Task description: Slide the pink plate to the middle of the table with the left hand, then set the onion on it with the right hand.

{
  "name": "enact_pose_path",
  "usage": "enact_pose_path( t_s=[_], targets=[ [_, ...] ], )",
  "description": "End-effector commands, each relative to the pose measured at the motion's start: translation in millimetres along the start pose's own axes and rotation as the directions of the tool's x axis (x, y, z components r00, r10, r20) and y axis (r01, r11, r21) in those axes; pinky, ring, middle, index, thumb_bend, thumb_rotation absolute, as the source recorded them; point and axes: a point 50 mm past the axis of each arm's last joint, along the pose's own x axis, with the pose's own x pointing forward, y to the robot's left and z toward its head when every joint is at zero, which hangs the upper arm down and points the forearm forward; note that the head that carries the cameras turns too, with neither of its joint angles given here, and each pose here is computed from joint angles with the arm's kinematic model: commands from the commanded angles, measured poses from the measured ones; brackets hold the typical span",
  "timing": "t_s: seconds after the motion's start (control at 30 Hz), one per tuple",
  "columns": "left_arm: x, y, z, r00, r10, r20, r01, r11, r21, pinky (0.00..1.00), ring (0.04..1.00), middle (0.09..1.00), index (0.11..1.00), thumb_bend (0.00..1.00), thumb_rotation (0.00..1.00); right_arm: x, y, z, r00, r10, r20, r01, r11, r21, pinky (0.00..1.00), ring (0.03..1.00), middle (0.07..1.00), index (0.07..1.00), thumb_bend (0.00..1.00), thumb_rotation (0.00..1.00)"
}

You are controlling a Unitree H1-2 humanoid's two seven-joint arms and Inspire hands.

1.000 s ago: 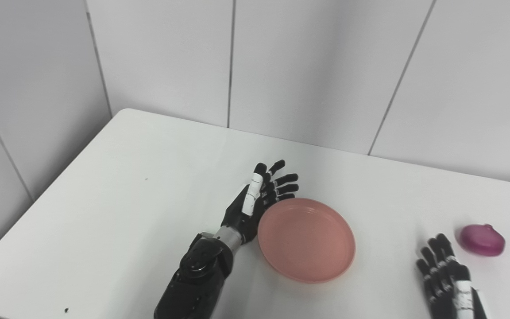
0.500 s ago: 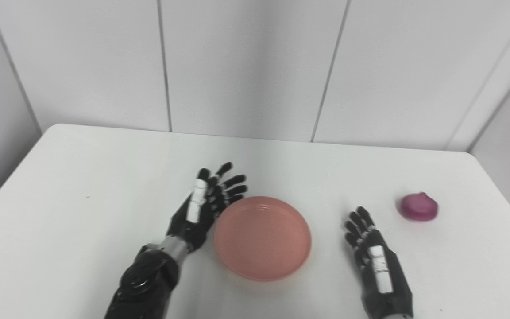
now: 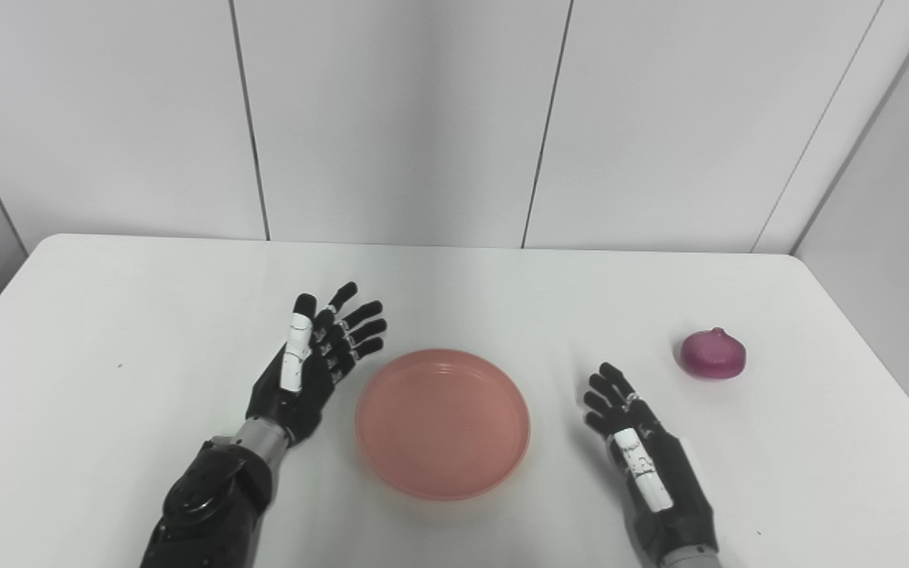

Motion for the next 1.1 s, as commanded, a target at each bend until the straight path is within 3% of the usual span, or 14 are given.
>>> enact_pose_path(
  t_s=[0.0,0.1,0.23,0.33,0.5,0.67,0.77,1.0,1.07],
  targets=[
    [-21,22,-39,0.980,0.092,-0.178,-0.093,0.996,-0.001,0.87,0.883,0.879,0.968,0.75,1.00,15,-8,34,0.993,0.001,0.122,0.005,0.999,-0.049,0.84,0.892,0.891,0.901,0.82,0.63],
    [-19,24,-39,0.980,0.091,-0.179,-0.092,0.996,0.000,0.88,0.885,0.887,0.982,0.74,1.00,25,-21,55,0.984,-0.005,0.178,0.031,0.990,-0.139,0.83,0.888,0.890,0.898,0.81,0.58],
    [-18,25,-39,0.979,0.095,-0.180,-0.097,0.995,-0.002,0.88,0.883,0.885,0.971,0.76,1.00,41,-49,83,0.972,-0.033,0.232,0.110,0.938,-0.327,0.80,0.857,0.868,0.881,0.87,0.56],
    [-17,25,-39,0.980,0.092,-0.177,-0.094,0.996,-0.003,0.87,0.885,0.883,0.973,0.75,1.00,50,-65,94,0.972,-0.026,0.232,0.123,0.901,-0.415,0.78,0.871,0.881,0.880,0.87,0.45],
    [-15,26,-43,0.980,0.093,-0.173,-0.094,0.996,-0.001,0.84,0.865,0.870,0.959,0.77,0.99,66,-93,113,0.976,-0.064,0.208,0.186,0.742,-0.645,0.78,0.848,0.860,0.860,0.91,0.40],
    [-16,28,-48,0.980,0.092,-0.179,-0.094,0.996,-0.004,0.84,0.855,0.862,0.950,0.79,0.97,80,-105,125,0.977,-0.072,0.201,0.205,0.583,-0.786,0.69,0.808,0.848,0.838,0.92,0.40],
    [-20,32,-54,0.974,0.099,-0.203,-0.101,0.995,0.000,0.84,0.840,0.854,0.936,0.78,0.97,92,-111,127,0.981,-0.073,0.181,0.193,0.491,-0.850,0.67,0.794,0.838,0.826,0.93,0.40],
    [-26,40,-69,0.965,0.106,-0.238,-0.111,0.994,-0.008,0.88,0.881,0.880,0.946,0.78,0.95,119,-118,129,0.996,-0.041,0.085,0.094,0.355,-0.930,0.67,0.812,0.844,0.825,0.94,0.40],
    [-26,40,-74,0.964,0.107,-0.245,-0.113,0.993,-0.011,0.83,0.850,0.852,0.936,0.78,0.94,125,-120,128,0.997,-0.031,0.069,0.075,0.312,-0.947,0.63,0.792,0.826,0.812,0.94,0.39]
  ],
)
